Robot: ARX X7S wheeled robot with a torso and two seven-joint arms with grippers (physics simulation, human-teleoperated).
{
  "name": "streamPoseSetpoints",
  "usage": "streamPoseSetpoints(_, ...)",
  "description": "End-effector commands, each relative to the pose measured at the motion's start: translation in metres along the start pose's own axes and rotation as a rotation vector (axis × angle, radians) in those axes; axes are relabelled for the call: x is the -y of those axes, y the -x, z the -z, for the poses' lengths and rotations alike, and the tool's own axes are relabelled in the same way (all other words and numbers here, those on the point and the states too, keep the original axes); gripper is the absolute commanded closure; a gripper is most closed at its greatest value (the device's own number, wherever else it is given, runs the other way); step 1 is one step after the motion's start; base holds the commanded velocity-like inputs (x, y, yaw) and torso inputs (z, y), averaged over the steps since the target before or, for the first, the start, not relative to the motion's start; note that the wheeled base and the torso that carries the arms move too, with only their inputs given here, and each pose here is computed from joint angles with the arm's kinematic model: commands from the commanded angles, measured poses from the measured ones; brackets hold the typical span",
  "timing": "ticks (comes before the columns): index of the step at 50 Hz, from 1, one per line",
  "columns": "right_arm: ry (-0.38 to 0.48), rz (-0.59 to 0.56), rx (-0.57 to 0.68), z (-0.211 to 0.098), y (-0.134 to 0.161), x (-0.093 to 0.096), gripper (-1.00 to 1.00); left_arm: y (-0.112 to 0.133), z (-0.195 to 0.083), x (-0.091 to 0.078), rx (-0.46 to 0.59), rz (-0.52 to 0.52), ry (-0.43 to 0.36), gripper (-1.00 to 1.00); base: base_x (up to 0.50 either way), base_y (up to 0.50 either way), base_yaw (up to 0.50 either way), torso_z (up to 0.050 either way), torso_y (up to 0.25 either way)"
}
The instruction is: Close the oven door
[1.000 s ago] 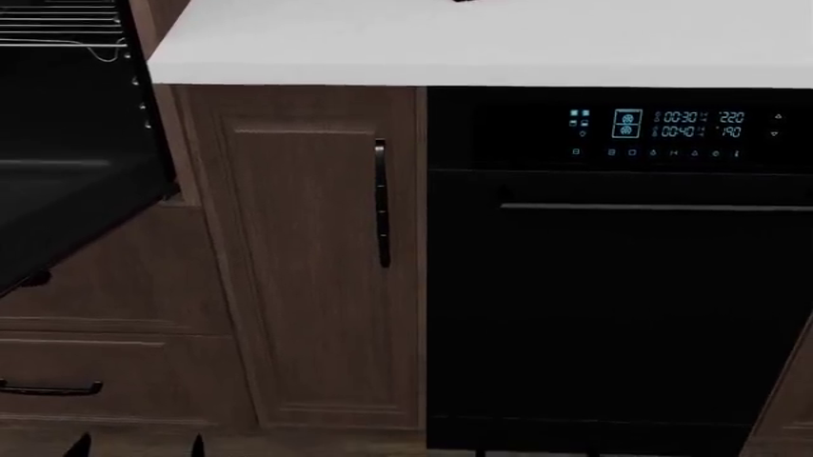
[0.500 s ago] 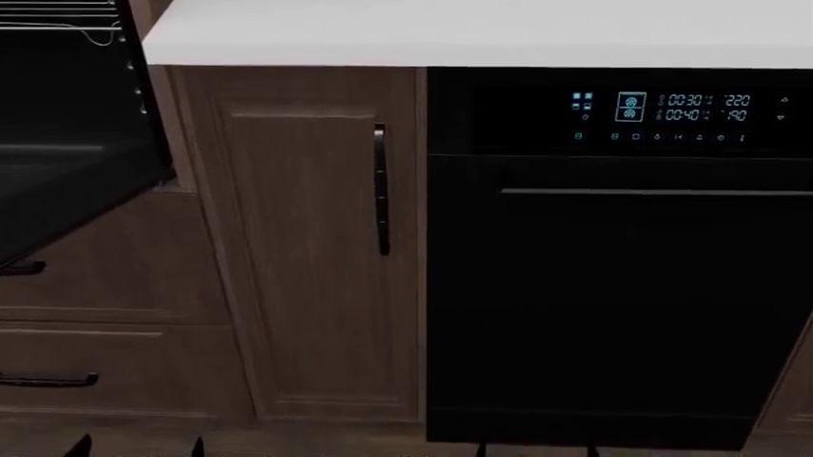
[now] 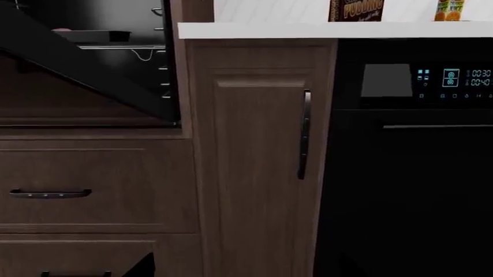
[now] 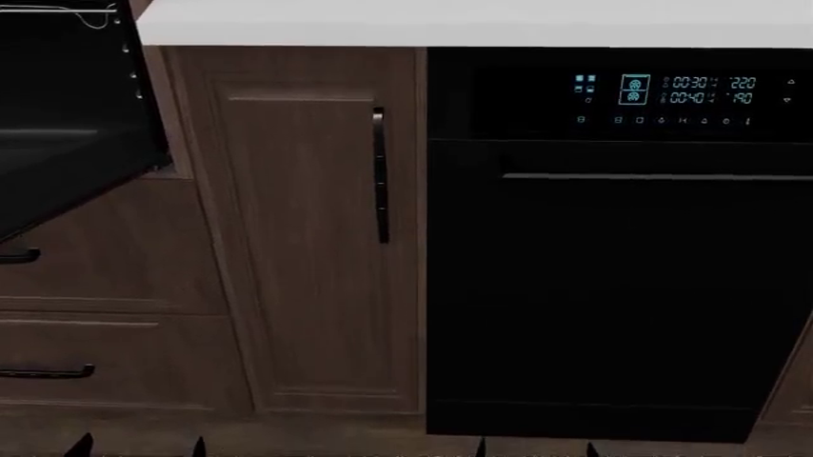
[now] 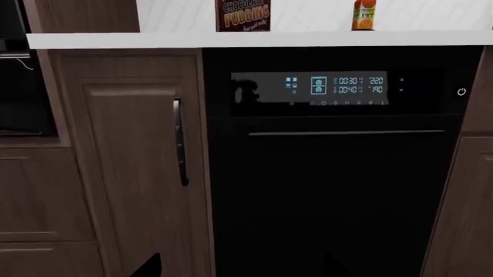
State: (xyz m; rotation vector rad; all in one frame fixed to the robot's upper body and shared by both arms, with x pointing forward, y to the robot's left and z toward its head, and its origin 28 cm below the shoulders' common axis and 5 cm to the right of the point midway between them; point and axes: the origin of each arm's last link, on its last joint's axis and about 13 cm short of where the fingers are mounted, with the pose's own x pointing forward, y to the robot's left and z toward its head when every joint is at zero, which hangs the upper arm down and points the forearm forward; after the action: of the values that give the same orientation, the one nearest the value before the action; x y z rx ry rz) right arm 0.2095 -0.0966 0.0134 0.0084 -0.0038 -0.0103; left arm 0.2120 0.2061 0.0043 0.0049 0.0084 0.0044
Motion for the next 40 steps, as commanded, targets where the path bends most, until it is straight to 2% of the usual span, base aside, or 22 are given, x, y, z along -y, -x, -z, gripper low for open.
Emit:
streamPoseSetpoints(1, -0.002, 0.0, 0.001, 0.0, 0.0, 0.0, -1.0, 0.0, 0.006, 0.0, -0.002, 0.001, -0.002, -1.0, 0.0, 0.0, 0.0, -0.033, 0.0)
streamPoseSetpoints(2, -0.002, 0.002, 0.0, 0.001, 0.0, 0.0, -1.0, 0.0, -0.007, 0.0, -0.002, 0.002, -0.002, -1.0, 0.0, 0.0, 0.0, -0.032, 0.0)
streamPoseSetpoints(4, 0.0, 0.001, 0.001, 0.0, 0.0, 0.0, -1.0, 0.0, 0.006, 0.0, -0.002, 0.001, -0.002, -1.0, 0.0, 0.0, 0.0, -0.033, 0.0)
streamPoseSetpoints(8, 0.004, 0.024, -0.022, 0.002, -0.001, 0.001, -1.0, 0.0, 0.005, 0.0, -0.003, 0.001, -0.003, -1.0, 0.0, 0.0, 0.0, -0.033, 0.0)
streamPoseSetpoints(9, 0.008, 0.023, -0.033, 0.003, -0.002, 0.001, -1.0, 0.0, -0.01, 0.0, -0.003, 0.001, -0.004, -1.0, 0.0, 0.0, 0.0, -0.033, 0.0)
streamPoseSetpoints(10, 0.008, 0.023, -0.033, 0.003, -0.002, 0.001, -1.0, 0.0, -0.011, 0.0, -0.004, 0.001, -0.004, -1.0, 0.0, 0.0, 0.0, -0.033, 0.0)
streamPoseSetpoints(40, 0.008, 0.023, -0.033, 0.003, -0.002, 0.001, -1.0, 0.0, -0.011, 0.0, -0.004, 0.001, -0.004, -1.0, 0.0, 0.0, 0.0, -0.032, 0.0)
